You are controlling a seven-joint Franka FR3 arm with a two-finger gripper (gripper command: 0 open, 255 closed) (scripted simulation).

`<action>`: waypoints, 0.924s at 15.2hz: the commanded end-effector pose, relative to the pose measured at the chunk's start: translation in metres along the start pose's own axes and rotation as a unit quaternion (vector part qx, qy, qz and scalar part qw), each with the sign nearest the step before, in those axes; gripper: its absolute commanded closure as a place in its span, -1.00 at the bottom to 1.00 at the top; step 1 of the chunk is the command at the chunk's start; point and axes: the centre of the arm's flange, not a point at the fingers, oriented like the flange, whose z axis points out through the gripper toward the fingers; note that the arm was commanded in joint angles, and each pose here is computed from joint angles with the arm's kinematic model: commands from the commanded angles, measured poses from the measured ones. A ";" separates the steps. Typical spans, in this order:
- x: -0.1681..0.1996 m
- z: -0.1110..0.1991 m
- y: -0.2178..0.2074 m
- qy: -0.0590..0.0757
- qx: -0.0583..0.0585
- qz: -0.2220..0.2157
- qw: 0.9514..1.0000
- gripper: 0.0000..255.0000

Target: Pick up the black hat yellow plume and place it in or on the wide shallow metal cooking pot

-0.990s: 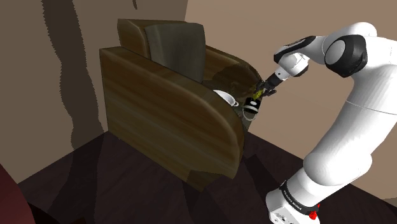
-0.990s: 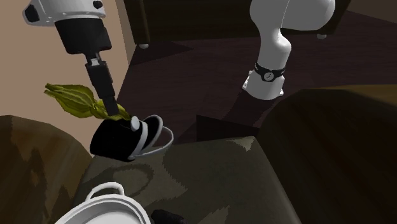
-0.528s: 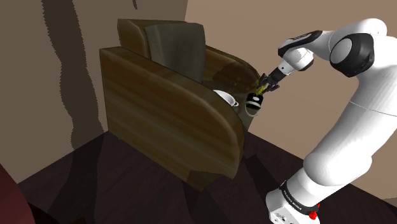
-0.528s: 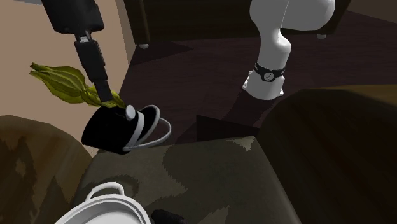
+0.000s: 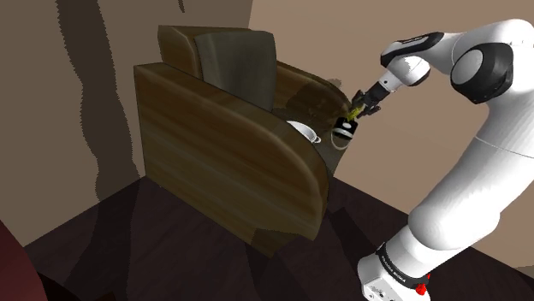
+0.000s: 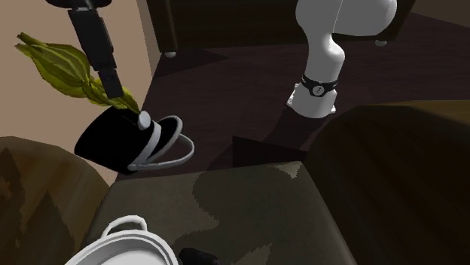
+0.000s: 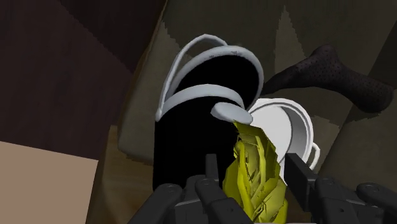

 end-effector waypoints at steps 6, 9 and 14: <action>0.043 -0.003 -0.068 0.001 0.000 0.000 1.000 1.00; 0.065 -0.002 -0.101 0.001 0.000 0.000 1.000 1.00; 0.101 -0.001 -0.156 0.001 0.000 0.000 1.000 1.00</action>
